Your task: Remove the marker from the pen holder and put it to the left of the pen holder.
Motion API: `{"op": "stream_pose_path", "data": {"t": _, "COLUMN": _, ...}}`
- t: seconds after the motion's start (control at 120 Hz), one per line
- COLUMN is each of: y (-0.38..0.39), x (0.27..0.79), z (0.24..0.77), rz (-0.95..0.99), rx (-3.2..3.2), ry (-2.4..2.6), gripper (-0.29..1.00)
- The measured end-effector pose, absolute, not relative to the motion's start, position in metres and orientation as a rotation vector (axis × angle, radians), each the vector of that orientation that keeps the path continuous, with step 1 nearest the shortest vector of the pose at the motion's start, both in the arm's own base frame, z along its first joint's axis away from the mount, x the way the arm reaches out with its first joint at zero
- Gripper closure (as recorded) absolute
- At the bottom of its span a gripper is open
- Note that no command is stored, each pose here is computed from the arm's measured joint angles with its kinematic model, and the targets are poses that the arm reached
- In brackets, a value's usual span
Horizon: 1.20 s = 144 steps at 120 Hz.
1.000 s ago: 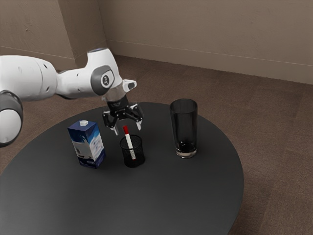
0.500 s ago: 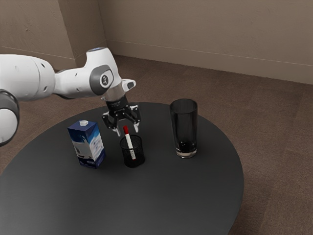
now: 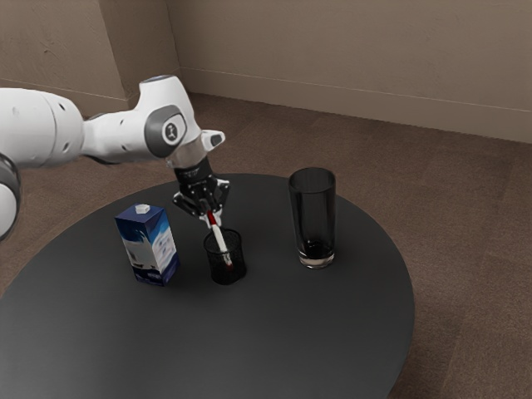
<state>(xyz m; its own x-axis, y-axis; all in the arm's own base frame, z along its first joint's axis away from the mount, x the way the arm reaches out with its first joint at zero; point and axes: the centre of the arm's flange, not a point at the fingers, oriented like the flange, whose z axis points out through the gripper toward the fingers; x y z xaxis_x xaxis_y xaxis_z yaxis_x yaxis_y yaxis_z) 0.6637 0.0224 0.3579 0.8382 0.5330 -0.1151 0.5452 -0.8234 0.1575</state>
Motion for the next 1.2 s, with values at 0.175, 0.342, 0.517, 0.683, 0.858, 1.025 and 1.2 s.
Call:
{"op": "stream_pose_path", "data": {"t": 0.175, "y": 0.022, "x": 0.630, "z": 0.419, "rz": -0.004, "rx": 2.844, "ry": 0.836, "gripper": 0.75}}
{"op": "stream_pose_path", "data": {"t": 0.342, "y": -0.033, "x": 0.578, "z": 0.478, "rz": 0.099, "rx": 2.922, "ry": 0.703, "gripper": 0.76}}
{"op": "stream_pose_path", "data": {"t": 0.517, "y": -0.103, "x": 0.473, "z": 0.480, "rz": 0.102, "rx": 3.059, "ry": 0.574, "gripper": 0.78}}
{"op": "stream_pose_path", "data": {"t": 0.683, "y": -0.094, "x": 0.425, "z": 0.472, "rz": 0.081, "rx": 3.112, "ry": 0.724, "gripper": 0.77}}
{"op": "stream_pose_path", "data": {"t": 0.858, "y": -0.036, "x": 0.389, "z": 0.445, "rz": -0.076, "rx": 3.077, "ry": 1.063, "gripper": 0.77}}
{"op": "stream_pose_path", "data": {"t": 1.025, "y": 0.011, "x": 0.407, "z": 0.394, "rz": -0.284, "rx": 2.982, "ry": 1.254, "gripper": 0.76}}
{"op": "stream_pose_path", "data": {"t": 1.2, "y": 0.038, "x": 0.437, "z": 0.391, "rz": -0.276, "rx": 2.928, "ry": 1.312, "gripper": 0.76}}
